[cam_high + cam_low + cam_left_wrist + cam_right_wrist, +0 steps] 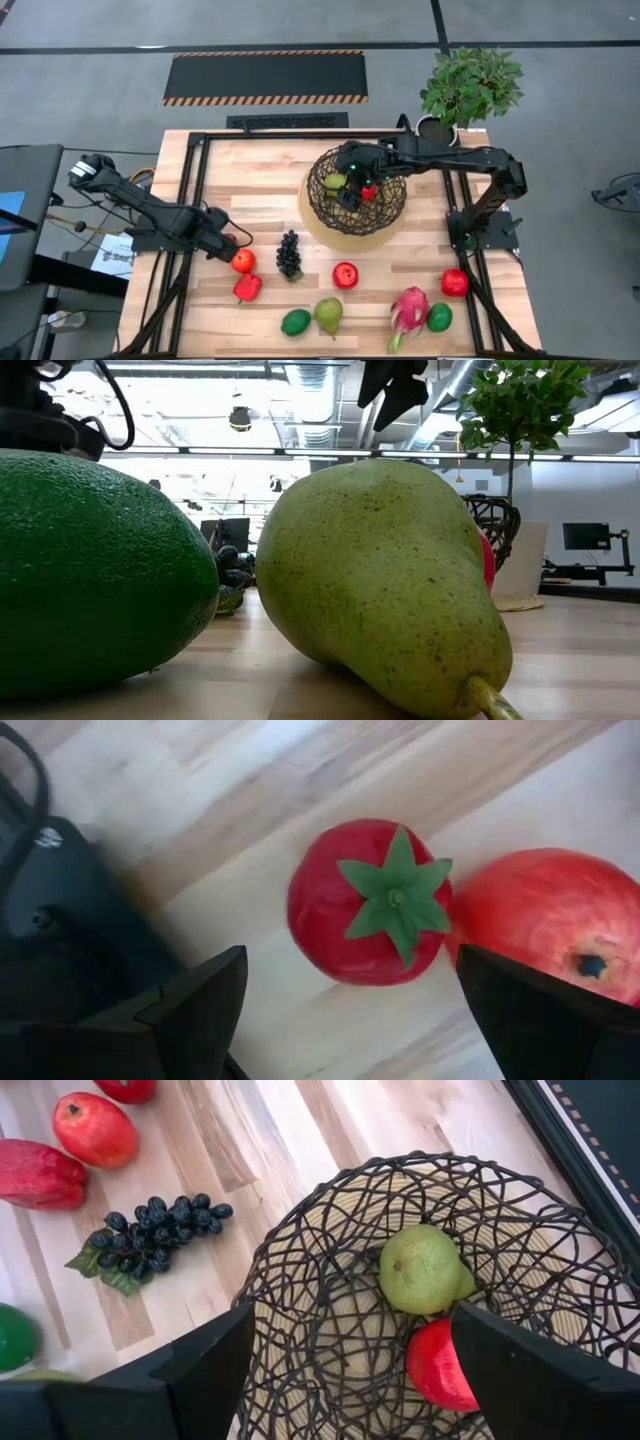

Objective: Build produce basket
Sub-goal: Put the red tomato into the black basket

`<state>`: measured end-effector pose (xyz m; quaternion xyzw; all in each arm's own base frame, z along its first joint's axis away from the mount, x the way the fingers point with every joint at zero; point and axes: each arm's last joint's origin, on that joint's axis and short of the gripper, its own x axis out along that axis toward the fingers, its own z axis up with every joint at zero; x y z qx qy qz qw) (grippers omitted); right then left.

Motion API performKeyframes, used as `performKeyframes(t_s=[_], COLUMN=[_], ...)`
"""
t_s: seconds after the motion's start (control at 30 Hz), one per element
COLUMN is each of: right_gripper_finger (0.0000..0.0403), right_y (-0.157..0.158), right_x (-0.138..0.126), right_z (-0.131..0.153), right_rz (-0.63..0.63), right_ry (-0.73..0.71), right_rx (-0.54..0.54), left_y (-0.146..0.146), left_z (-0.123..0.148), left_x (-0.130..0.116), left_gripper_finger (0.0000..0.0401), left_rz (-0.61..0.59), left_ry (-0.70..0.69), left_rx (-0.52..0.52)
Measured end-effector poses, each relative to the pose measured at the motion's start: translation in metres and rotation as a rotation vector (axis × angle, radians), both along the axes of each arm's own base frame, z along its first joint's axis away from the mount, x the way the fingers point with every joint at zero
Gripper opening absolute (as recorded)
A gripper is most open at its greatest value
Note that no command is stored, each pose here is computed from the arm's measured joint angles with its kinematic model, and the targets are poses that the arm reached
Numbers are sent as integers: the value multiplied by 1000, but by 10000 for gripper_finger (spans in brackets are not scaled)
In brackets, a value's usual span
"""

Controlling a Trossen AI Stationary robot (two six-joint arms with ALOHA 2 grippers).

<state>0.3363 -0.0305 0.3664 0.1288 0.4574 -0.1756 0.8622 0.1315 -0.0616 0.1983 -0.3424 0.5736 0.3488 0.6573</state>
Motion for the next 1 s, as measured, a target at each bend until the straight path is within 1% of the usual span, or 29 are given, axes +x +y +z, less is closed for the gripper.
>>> performKeyframes(t_s=[0.13, 0.3, 0.47, 0.6, 0.67, 0.8, 0.9, 1.0], right_gripper_finger=[352, 352, 352, 352, 352, 352, 352, 352], right_y=[0, 1, 5, 9, 11, 14, 16, 16], right_x=[0, 0, 0, 1, 1, 1, 1, 1], right_z=[0, 0, 0, 0, 0, 0, 0, 0], right_rz=[0, 3, 14, 27, 33, 37, 41, 33], right_ry=[1, 2, 2, 1, 0, -1, -2, -3], right_rx=[0, 0, 2, 1, 1, 4, 4, 9], left_y=[-4, -7, -11, -13, -14, -15, -15, -16], left_z=[-8, -19, -29, -34, -35, -36, -36, -36], left_x=[8, 14, 20, 25, 27, 29, 29, 29], left_gripper_finger=[337, 322, 321, 314, 300, 255, 223, 205], left_rz=[-9, -35, -50, -57, -57, -55, -23, 7], left_ry=[-18, 55, 103, 100, 94, 75, 78, 70], left_rx=[-23, 9, 28, 26, 16, 3, -4, -14])
